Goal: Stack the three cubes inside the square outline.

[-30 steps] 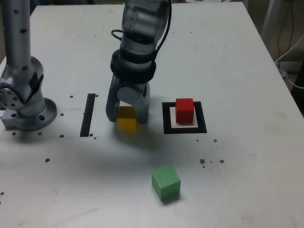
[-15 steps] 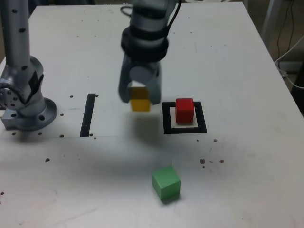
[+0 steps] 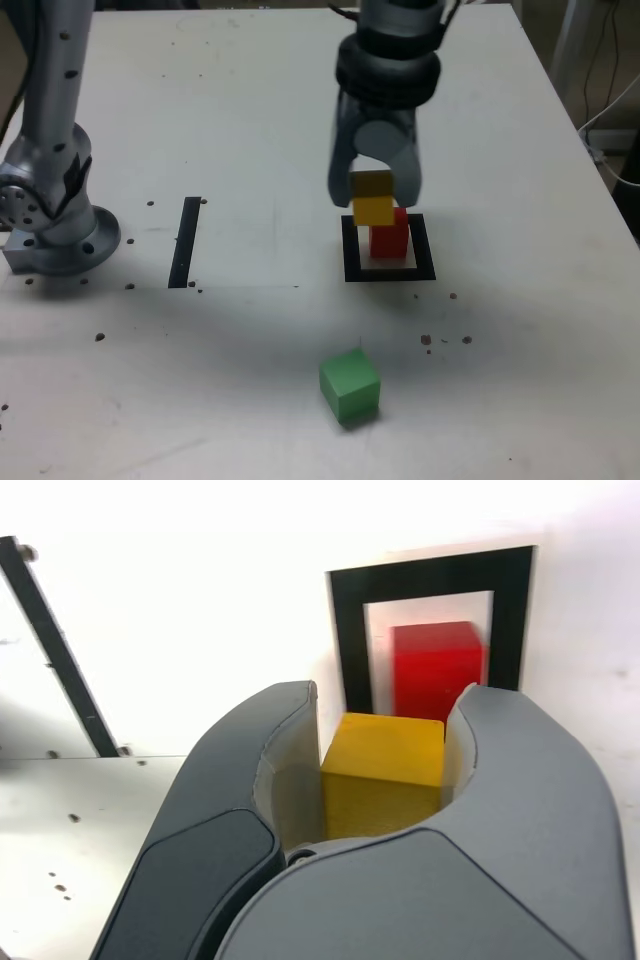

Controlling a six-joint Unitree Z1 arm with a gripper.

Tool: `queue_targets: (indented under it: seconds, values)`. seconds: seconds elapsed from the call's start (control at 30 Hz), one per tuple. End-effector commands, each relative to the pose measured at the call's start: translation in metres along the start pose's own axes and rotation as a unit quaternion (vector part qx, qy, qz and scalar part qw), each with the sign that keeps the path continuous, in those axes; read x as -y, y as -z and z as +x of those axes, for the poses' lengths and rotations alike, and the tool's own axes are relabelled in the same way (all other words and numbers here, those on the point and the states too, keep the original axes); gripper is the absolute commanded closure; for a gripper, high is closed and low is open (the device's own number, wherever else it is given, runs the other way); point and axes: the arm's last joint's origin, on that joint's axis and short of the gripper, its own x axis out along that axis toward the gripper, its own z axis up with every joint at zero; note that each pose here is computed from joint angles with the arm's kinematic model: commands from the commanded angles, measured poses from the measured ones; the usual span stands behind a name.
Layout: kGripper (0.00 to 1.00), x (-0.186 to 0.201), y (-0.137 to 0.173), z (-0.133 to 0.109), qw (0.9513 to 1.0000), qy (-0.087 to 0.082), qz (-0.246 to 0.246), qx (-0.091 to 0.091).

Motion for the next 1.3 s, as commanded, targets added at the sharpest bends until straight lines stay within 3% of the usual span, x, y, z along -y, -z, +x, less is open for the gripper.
queue_targets:
  seconds: [0.0, 0.57, 1.17, 1.27]
  values:
    - [0.73, -0.001, -0.007, 0.001, 1.0, 0.001, 0.001, 0.0]
    - [0.73, -0.017, -0.017, 0.008, 0.9998, -0.009, -0.01, -0.013]
    - [0.73, -0.016, -0.021, 0.017, 0.9997, -0.004, -0.009, -0.021]
    - [0.62, -0.016, -0.022, 0.019, 0.9997, -0.001, -0.006, -0.022]
